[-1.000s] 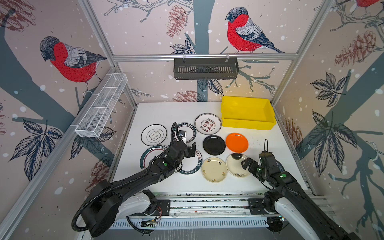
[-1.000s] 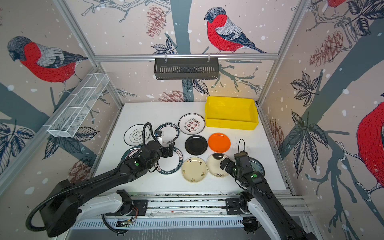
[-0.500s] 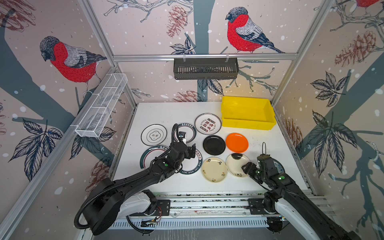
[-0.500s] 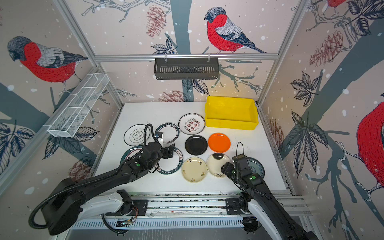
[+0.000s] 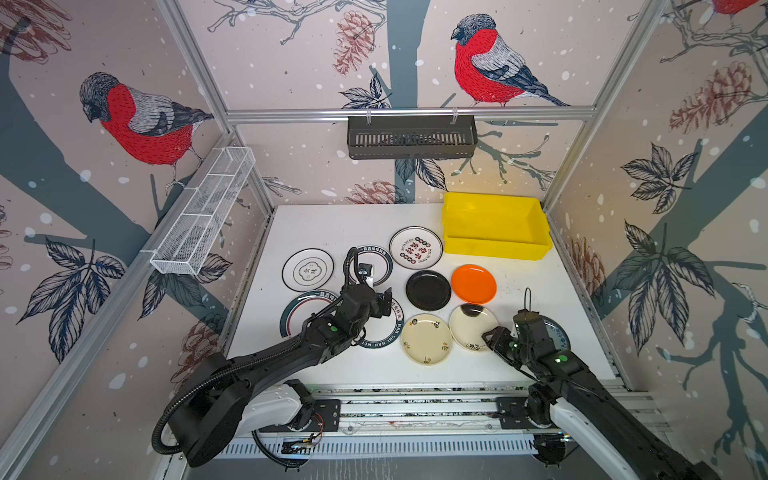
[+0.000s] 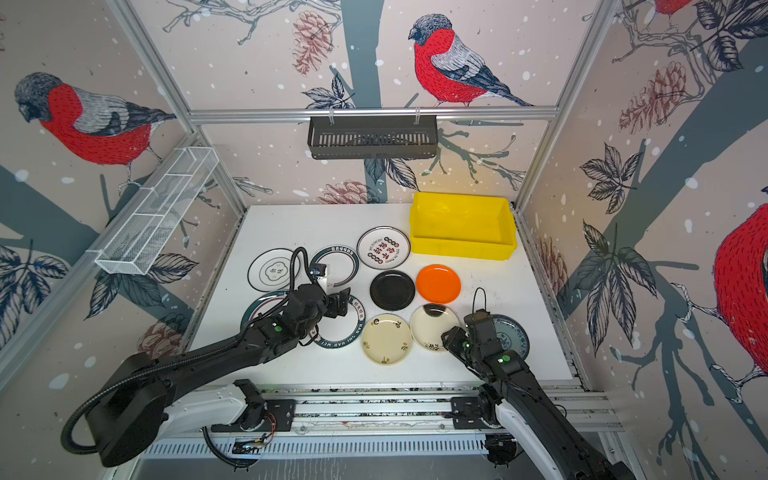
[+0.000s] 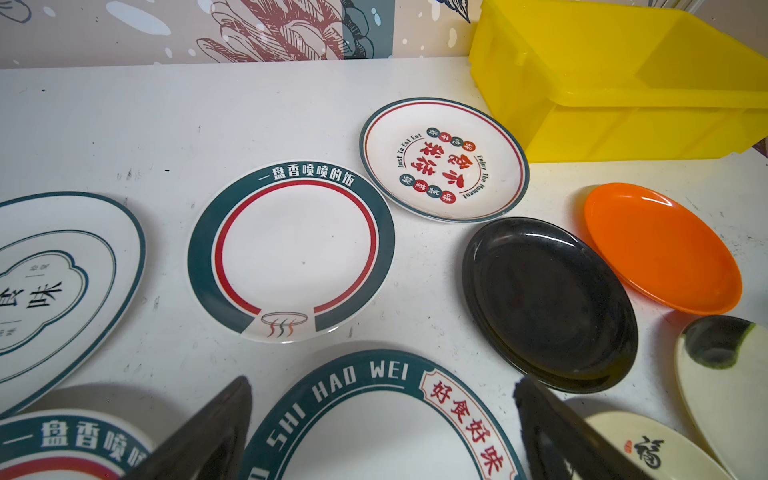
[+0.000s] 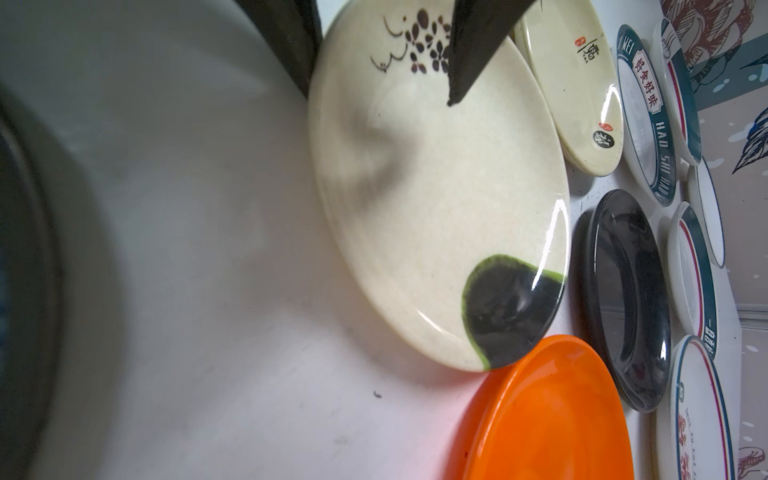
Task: Place the plates into the plastic bin on the countertop
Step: 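Lower the right gripper onto the rim of the cream plate, then close the right gripper on the cream plate rim and tilt it up, then lift the cream plate with the right gripper over the yellow bin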
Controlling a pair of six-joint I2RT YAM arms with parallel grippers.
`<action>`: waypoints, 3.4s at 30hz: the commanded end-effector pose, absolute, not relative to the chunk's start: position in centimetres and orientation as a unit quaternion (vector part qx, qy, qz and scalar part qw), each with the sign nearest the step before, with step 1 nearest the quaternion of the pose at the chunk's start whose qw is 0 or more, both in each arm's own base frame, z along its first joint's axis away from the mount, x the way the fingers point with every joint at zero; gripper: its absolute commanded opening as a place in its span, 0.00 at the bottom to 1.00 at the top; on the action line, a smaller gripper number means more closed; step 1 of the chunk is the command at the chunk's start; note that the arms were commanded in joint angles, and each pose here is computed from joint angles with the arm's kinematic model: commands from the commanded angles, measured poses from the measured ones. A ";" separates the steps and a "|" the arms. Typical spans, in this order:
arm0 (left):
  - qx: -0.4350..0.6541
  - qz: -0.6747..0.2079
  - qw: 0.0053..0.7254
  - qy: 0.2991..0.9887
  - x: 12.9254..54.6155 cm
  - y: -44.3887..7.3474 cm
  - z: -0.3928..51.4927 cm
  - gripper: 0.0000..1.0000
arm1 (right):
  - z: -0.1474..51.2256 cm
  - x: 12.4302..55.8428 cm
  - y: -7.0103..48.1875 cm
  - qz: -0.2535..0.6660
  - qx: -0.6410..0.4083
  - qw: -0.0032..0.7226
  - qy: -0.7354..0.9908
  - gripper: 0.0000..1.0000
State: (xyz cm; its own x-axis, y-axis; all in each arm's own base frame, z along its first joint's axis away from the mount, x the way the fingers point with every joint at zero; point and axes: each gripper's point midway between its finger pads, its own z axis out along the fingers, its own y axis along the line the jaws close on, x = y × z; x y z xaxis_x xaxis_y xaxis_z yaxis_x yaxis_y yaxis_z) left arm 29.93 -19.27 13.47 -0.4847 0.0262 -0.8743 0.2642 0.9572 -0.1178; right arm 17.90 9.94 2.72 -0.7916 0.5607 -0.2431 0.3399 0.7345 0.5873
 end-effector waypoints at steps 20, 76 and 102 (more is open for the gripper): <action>0.074 -0.129 0.499 0.854 30.0 -19.5 13.2 0.98 | 0.4 16.9 9.1 0.271 0.305 0.203 0.890 0.35; 0.074 -0.129 0.506 0.850 29.5 -18.9 12.9 0.98 | 6.6 19.7 7.8 0.244 0.322 0.274 0.873 0.01; 0.091 -0.127 0.528 0.835 29.9 -19.3 13.2 0.98 | 21.0 29.1 8.9 0.217 0.236 0.421 0.848 0.00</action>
